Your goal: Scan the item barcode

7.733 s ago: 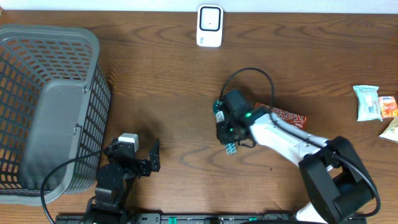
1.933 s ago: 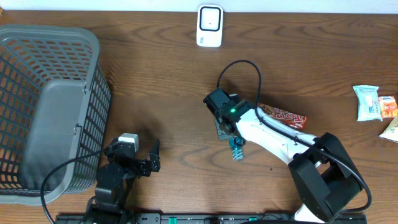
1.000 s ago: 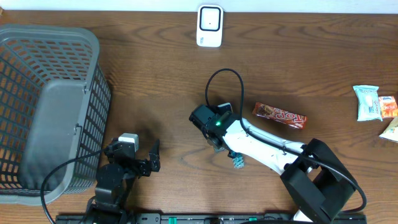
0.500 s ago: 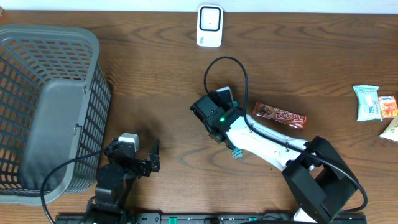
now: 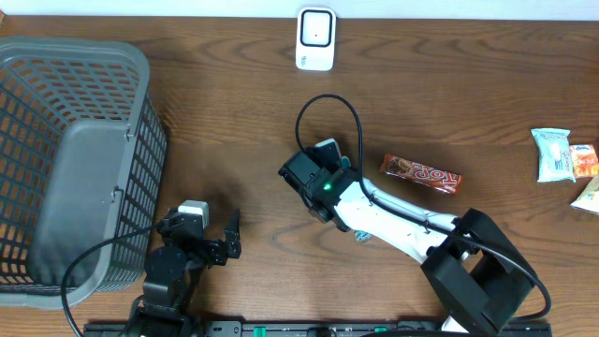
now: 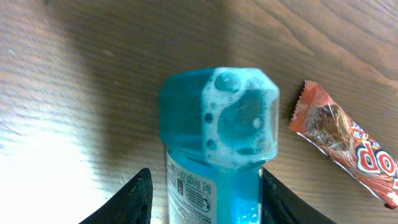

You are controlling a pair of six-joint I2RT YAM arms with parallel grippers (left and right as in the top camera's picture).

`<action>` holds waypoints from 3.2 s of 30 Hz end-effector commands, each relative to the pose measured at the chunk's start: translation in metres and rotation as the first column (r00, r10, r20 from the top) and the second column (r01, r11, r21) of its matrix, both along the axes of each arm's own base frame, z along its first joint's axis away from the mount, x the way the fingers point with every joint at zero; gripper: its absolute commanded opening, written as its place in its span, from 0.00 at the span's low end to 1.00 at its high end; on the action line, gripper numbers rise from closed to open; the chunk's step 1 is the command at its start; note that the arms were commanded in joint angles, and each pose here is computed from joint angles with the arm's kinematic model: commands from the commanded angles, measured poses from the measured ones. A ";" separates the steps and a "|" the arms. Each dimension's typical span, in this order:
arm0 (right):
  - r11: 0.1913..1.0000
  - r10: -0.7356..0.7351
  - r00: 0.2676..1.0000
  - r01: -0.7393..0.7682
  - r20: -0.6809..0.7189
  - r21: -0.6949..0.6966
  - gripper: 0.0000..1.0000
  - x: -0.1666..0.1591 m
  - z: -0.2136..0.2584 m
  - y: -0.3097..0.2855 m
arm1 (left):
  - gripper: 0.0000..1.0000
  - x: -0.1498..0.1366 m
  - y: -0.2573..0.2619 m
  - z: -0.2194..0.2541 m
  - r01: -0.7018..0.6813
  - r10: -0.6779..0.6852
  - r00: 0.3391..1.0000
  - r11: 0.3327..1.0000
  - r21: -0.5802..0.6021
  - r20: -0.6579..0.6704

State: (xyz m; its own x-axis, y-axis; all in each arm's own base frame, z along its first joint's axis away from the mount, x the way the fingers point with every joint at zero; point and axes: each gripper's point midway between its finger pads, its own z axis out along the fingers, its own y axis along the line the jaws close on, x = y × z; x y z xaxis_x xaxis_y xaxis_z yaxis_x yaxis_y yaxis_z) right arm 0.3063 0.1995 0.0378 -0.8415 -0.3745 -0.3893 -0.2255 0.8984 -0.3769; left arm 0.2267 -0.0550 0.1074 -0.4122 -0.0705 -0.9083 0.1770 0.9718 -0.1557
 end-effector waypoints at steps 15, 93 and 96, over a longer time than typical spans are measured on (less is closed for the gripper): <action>0.996 0.024 0.995 -0.016 -0.099 0.083 0.58 -0.002 0.017 0.023 | 0.98 -0.003 -0.002 -0.013 0.017 -0.016 0.999 1.000 0.015 -0.030; 0.926 -0.346 0.859 0.377 -0.377 0.007 0.50 -0.030 -0.093 -0.099 | 0.98 -0.003 -0.002 -0.013 0.017 -0.016 0.999 1.000 0.015 -0.030; 0.890 -0.393 0.820 0.454 -0.417 0.054 0.34 -0.038 -0.095 -0.090 | 0.98 -0.003 -0.002 -0.013 0.017 -0.016 0.999 1.000 0.015 -0.030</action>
